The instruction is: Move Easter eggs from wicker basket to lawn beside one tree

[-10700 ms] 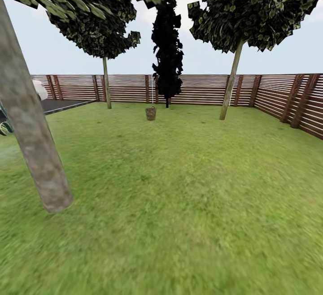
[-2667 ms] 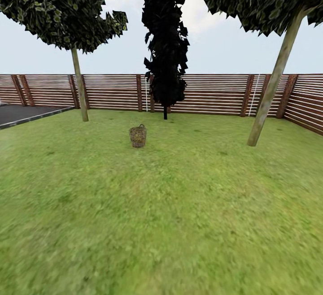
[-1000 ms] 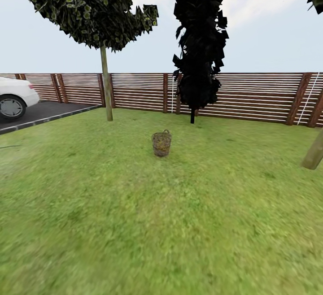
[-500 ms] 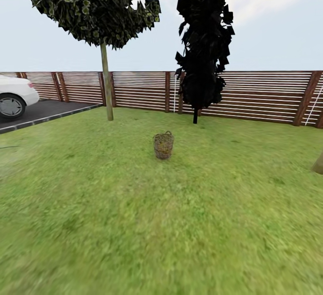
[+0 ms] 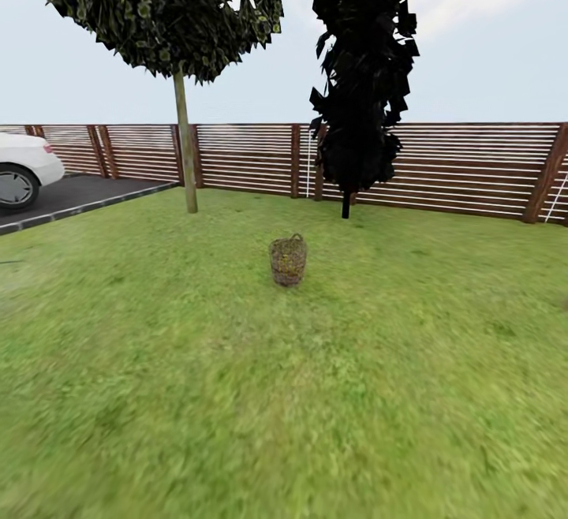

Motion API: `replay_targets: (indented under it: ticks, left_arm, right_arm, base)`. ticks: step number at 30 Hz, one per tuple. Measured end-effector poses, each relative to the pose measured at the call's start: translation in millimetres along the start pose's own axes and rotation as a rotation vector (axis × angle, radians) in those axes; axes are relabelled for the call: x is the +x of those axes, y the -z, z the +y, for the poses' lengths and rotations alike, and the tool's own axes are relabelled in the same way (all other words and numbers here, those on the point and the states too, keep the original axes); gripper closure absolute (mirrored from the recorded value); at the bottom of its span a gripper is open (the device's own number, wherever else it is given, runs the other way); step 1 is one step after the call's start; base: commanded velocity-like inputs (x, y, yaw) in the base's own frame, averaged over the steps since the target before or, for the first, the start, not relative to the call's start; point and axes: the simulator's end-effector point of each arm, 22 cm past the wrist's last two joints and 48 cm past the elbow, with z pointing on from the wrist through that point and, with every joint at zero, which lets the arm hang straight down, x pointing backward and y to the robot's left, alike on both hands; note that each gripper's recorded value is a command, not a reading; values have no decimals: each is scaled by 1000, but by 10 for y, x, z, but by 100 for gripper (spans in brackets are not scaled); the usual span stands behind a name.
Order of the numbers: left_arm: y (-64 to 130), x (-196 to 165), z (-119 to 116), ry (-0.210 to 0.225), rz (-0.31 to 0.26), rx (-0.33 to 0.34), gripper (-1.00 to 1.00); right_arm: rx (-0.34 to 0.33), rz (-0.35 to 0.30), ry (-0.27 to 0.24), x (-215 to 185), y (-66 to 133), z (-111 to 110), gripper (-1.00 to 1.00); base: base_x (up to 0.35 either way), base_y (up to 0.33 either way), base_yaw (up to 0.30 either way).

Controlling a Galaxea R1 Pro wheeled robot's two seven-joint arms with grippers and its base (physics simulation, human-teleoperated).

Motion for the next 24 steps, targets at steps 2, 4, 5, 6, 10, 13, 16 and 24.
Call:
replay_targets:
  ticks: [2,4,5,6,10,13,16,24]
  left_arm:
    - [0,7,0,0,2,0,-100]
    - [0,10,0,0,3,0,-100]
    - [0,13,1,0,3,0,-100]
    - [0,13,1,0,3,0,-100]
    - [0,10,1,0,3,0,-100]
    - [0,14,3,0,4,0,-100]
    - [0,11,1,0,3,0,-100]
    - [0,13,2,0,4,0,-100]
  right_arm:
    - [0,1,0,5,0,-2,-100]
    - [1,2,0,8,0,-4,-100]
    - [1,2,0,9,0,-4,-100]
    - [1,2,1,8,0,-5,-100]
    - [1,3,0,13,0,-6,-100]
    - [0,4,0,14,0,1,-100]
    - [0,4,1,18,0,4,-100]
    - [-2,3,2,11,0,9,-100]
  base:
    - [341,0,0]
    - [341,0,0]
    - [341,0,0]
    - [341,0,0]
    - [341,0,0]
    - [341,0,0]
    - [341,0,0]
    - [341,0,0]
